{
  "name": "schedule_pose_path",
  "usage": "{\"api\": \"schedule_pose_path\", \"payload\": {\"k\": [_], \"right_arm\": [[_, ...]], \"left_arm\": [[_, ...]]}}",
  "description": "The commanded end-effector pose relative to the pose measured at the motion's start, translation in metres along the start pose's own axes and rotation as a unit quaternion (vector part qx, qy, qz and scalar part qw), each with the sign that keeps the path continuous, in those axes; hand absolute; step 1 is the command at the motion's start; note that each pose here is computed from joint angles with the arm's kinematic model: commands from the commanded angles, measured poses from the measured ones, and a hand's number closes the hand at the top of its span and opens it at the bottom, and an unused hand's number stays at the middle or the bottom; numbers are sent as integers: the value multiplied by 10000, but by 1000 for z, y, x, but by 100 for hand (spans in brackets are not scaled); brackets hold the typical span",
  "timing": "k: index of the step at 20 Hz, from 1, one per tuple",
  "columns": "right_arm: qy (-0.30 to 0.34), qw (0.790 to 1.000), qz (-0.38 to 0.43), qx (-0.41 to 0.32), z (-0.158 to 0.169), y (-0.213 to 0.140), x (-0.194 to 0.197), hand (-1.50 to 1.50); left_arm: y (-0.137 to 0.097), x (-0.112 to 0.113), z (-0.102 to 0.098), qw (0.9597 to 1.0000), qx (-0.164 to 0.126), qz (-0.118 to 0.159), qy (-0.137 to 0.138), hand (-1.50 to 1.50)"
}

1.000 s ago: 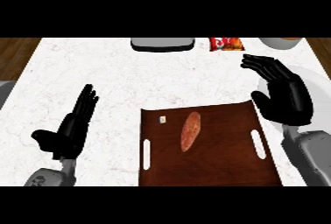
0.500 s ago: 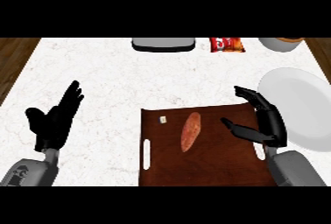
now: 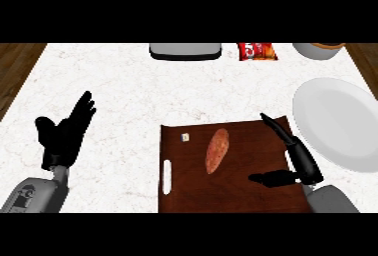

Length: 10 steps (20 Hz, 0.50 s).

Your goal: Pick the sweet potato from the tray and place it in the plate

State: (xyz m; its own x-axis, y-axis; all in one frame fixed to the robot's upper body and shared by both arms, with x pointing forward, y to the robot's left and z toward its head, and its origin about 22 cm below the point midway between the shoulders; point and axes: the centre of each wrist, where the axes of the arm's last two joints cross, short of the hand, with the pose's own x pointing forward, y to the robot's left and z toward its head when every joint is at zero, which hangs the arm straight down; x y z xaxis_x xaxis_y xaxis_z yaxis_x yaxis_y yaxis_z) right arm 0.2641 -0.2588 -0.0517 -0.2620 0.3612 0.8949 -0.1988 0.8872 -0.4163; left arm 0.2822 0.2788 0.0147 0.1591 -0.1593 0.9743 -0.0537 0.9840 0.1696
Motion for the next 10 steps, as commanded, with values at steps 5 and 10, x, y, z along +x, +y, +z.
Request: {"api": "schedule_pose_path", "payload": {"k": [5,10], "right_arm": [[389,9954,671,566,-28,9,36,-150],[949,9833,1041,1154,-49,4,55,-150]], "left_arm": [[9,2,8,10000,-57,-31,27,0],[4,0,8,10000,-44,13,-4,0]]}}
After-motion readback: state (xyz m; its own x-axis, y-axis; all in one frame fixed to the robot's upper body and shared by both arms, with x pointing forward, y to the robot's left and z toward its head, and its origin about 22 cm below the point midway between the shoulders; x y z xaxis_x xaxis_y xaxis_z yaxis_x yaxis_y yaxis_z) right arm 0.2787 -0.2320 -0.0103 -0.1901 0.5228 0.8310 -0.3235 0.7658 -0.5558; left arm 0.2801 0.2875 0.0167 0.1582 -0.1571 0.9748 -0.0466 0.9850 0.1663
